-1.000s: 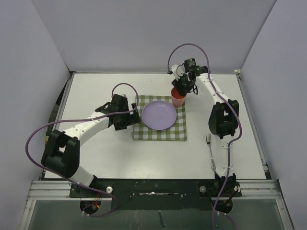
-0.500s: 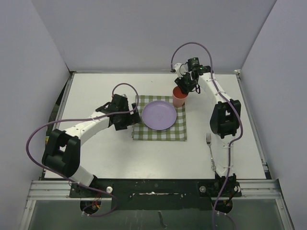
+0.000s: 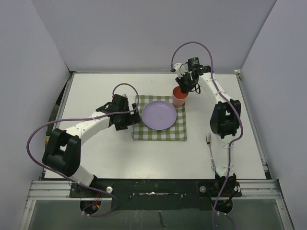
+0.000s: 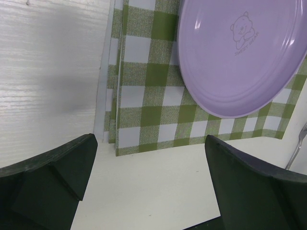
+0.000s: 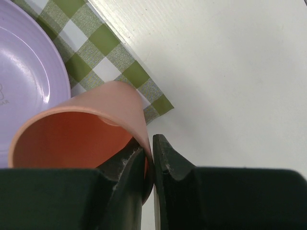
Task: Set the dinner table for one person
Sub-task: Place the cup on the napkin.
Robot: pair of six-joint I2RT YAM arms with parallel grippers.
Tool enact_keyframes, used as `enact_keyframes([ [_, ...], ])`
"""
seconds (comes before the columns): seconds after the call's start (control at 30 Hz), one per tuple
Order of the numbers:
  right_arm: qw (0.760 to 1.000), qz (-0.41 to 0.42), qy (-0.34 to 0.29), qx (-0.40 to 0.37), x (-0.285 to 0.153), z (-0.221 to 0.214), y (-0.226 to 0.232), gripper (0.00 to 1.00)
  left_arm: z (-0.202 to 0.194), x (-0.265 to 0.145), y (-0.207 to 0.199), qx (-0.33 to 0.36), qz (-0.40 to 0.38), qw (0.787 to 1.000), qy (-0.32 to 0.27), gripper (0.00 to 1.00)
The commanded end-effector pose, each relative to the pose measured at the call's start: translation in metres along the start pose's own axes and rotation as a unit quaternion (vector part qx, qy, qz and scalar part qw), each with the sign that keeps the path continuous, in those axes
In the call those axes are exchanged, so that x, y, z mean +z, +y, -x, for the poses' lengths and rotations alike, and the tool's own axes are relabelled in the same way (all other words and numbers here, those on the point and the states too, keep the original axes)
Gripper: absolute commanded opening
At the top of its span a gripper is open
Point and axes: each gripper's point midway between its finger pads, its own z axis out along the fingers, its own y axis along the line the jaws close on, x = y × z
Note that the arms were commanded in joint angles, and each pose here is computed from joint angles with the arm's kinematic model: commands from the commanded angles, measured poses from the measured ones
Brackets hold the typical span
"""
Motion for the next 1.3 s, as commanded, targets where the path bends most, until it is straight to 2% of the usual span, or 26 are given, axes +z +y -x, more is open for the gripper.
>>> enact_keyframes([
  [0.0, 0.999, -0.008, -0.049, -0.007, -0.014, 0.033, 0.000, 0.09, 0.016, 0.003, -0.011, 0.006, -0.021, 1.000, -0.021, 0.98],
  [0.3, 0.998, -0.018, -0.065, -0.014, -0.013, 0.050, -0.004, 0.05, 0.015, 0.004, -0.008, 0.004, -0.018, 1.000, -0.017, 0.98],
  [0.57, 0.999, -0.008, -0.047, -0.014, -0.004, 0.037, 0.001, 0.05, 0.015, 0.006, -0.008, 0.002, -0.018, 1.000, -0.014, 0.98],
  [0.93, 0.999, -0.020, -0.029, -0.009, -0.013, 0.016, -0.009, 0.02, 0.016, 0.007, -0.011, 0.002, -0.023, 1.000, -0.013, 0.98],
  [1.27, 0.999, -0.023, -0.027, -0.010, -0.021, 0.013, -0.012, 0.01, 0.015, 0.007, -0.011, -0.001, -0.025, 1.000, -0.012, 0.98],
])
